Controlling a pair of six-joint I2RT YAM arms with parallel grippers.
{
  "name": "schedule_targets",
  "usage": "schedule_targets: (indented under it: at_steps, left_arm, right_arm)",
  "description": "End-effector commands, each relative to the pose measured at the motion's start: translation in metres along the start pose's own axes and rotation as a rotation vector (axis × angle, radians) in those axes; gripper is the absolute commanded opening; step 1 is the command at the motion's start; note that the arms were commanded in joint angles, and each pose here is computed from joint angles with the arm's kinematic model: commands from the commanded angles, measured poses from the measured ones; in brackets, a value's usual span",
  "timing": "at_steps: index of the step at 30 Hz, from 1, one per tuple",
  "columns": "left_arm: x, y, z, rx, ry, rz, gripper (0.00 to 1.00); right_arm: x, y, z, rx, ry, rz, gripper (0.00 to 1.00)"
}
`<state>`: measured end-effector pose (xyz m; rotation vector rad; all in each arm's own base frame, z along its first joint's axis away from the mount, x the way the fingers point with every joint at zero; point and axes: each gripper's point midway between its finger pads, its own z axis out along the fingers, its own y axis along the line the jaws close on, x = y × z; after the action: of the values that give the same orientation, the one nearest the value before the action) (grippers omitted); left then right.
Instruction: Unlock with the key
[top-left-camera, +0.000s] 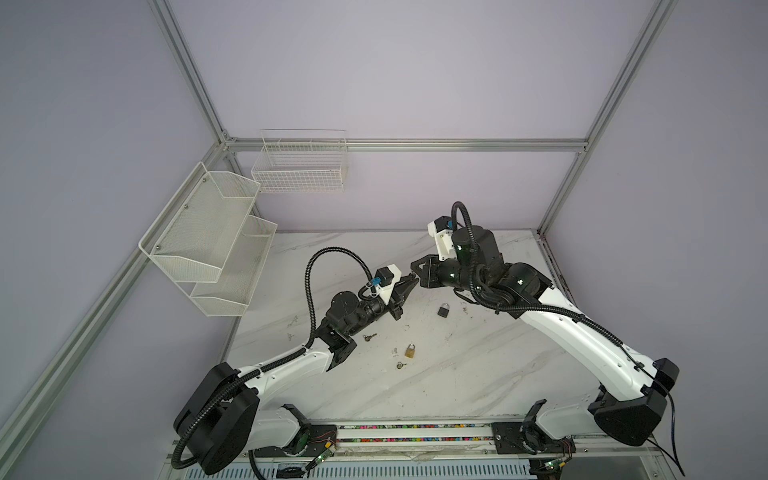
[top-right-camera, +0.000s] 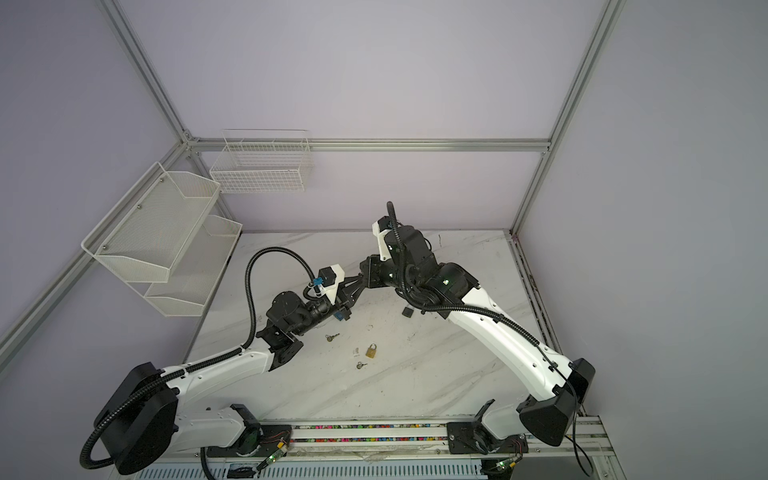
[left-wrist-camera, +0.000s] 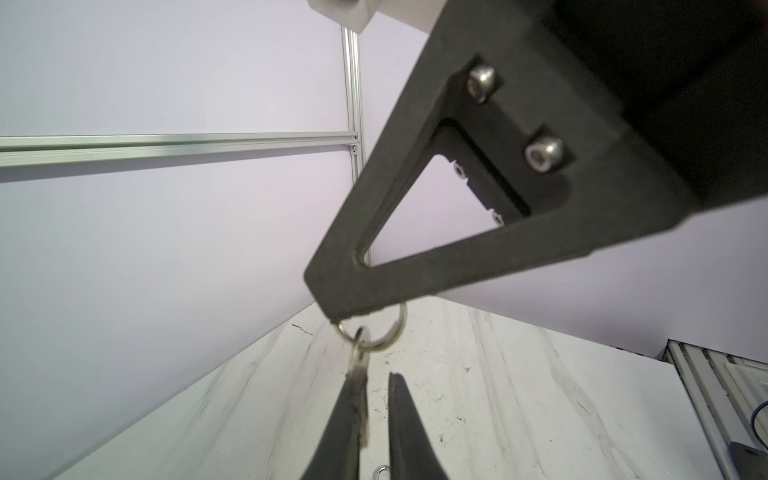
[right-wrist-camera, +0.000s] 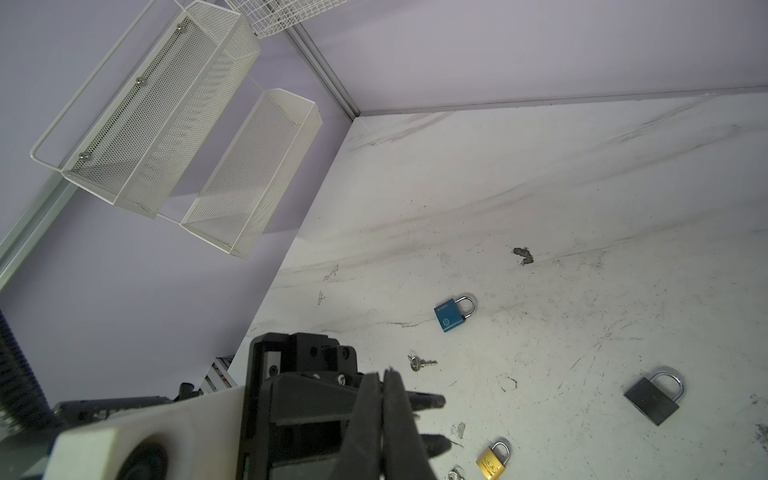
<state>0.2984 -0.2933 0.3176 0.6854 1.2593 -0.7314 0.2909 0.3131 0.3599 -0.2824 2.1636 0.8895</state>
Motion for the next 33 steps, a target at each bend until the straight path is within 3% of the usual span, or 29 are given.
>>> schedule_targets:
  at_steps: [1,7,13,19,20,28,33]
  left_arm:
    - [-0.023,-0.002,-0.001,0.016,-0.076,0.021,0.13]
    - [-0.021,0.002,0.001,-0.006,-0.075,0.058,0.00]
    - [-0.025,0.019,-0.001,-0.115,-0.071,0.181,0.00]
    - [-0.020,0.034,0.003,-0.192,0.000,0.313,0.00]
    - [-0.020,0.036,0.003,-0.197,0.005,0.324,0.00]
    - [-0.012,0.029,0.012,-0.149,0.015,0.406,0.00]
    - [-0.011,0.032,0.018,-0.161,0.017,0.438,0.00]
  right_arm:
    - [-0.015,0.004,-0.016,-0.007,-0.055,-0.005,0.00]
    - [-0.015,0.003,-0.015,0.001,-0.052,-0.009,0.00]
    - [-0.015,-0.002,-0.018,0.024,-0.057,0.000,0.01]
    - [-0.009,-0.013,-0.025,0.064,-0.061,0.053,0.44]
    - [-0.008,-0.014,-0.025,0.055,-0.054,0.078,0.47]
    - [0.008,-0.018,-0.019,0.019,-0.009,0.310,0.49]
    - [0.019,-0.026,-0.006,0.043,0.020,0.377,0.50]
